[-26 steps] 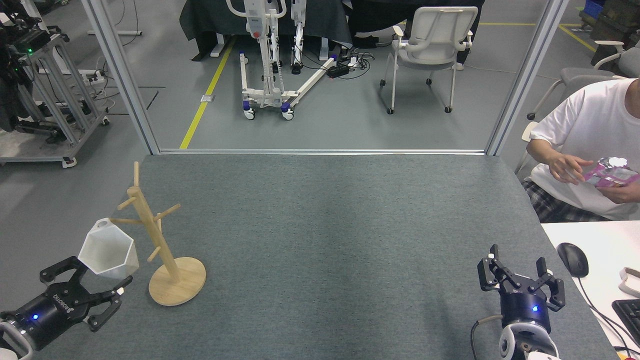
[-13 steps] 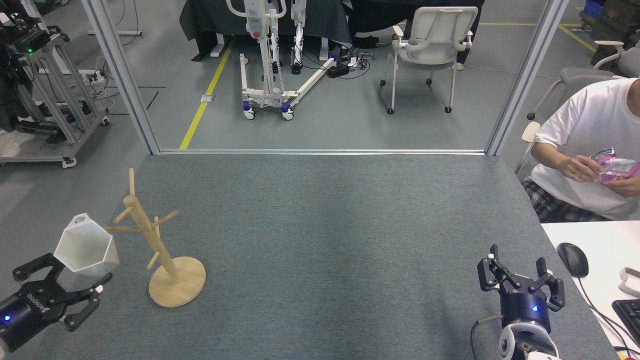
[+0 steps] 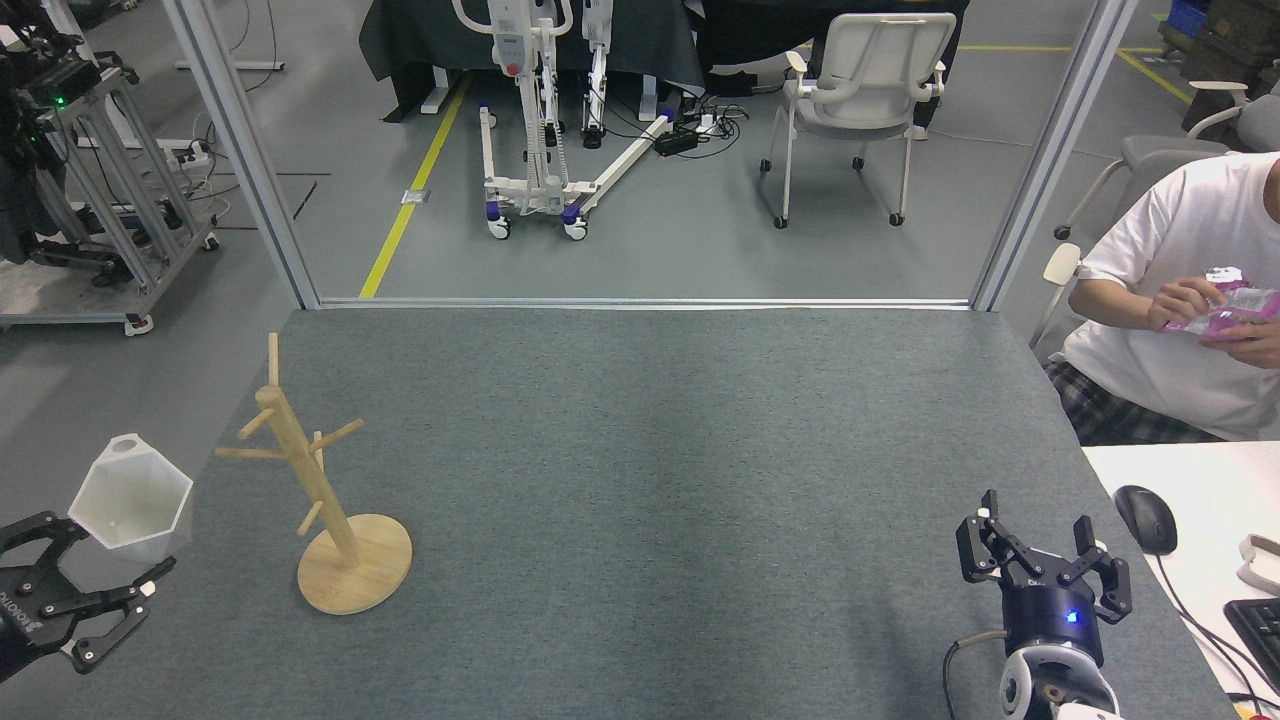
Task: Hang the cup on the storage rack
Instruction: 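Push the cup handle onto a peg of the wooden stand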
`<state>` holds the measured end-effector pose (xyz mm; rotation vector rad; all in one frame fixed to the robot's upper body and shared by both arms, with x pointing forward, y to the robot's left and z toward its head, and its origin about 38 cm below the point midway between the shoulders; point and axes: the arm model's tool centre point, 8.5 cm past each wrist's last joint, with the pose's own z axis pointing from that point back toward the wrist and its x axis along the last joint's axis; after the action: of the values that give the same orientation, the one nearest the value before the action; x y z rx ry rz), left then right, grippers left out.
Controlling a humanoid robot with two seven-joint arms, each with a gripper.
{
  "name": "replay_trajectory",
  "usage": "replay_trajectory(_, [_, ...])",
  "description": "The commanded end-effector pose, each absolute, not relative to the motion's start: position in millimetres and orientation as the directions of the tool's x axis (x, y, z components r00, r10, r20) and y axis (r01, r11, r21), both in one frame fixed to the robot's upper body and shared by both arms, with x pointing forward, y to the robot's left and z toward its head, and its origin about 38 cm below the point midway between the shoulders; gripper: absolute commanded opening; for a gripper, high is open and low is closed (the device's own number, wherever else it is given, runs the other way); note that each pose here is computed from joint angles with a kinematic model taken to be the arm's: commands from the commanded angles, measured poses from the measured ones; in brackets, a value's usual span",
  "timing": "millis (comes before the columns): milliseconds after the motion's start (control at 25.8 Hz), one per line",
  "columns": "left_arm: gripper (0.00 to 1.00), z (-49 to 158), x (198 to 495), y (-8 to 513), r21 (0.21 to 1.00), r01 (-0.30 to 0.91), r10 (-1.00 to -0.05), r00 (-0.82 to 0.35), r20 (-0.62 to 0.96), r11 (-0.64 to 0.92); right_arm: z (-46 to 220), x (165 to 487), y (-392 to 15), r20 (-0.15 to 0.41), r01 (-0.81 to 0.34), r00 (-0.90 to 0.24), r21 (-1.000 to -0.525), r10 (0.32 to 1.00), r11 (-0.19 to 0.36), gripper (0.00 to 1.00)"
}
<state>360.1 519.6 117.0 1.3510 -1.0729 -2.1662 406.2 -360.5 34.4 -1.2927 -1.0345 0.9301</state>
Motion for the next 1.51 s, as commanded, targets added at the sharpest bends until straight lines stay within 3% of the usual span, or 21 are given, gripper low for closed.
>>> replay_trajectory(0, [0.0,114,360,521,0.73,-0.062,-0.616,-0.491,-0.616,-0.681,35,406,-361,0.074,0.027,0.29,-0.997,0.954,0.069,0.99])
replay_trajectory(464, [0.0,133,374,495,0.659,-0.159,-0.507,-0.516,-0.69,-0.735,33,405,-361,0.073,0.023,0.291,-0.997,0.954,0.069,0.99])
replay_trajectory(812, [0.0,115,365,471,0.612,-0.191,-0.413,-0.583,-0.7,-0.767,32,404,-361,0.072,0.021,0.291,-0.997,0.954,0.069,0.99])
replay_trajectory(1470, [0.0,109,366,475,0.6,-0.167,-0.41,-0.588,-0.697,-0.782,33,405,-362,0.073,0.023,0.293,-0.997,0.953,0.07,0.99])
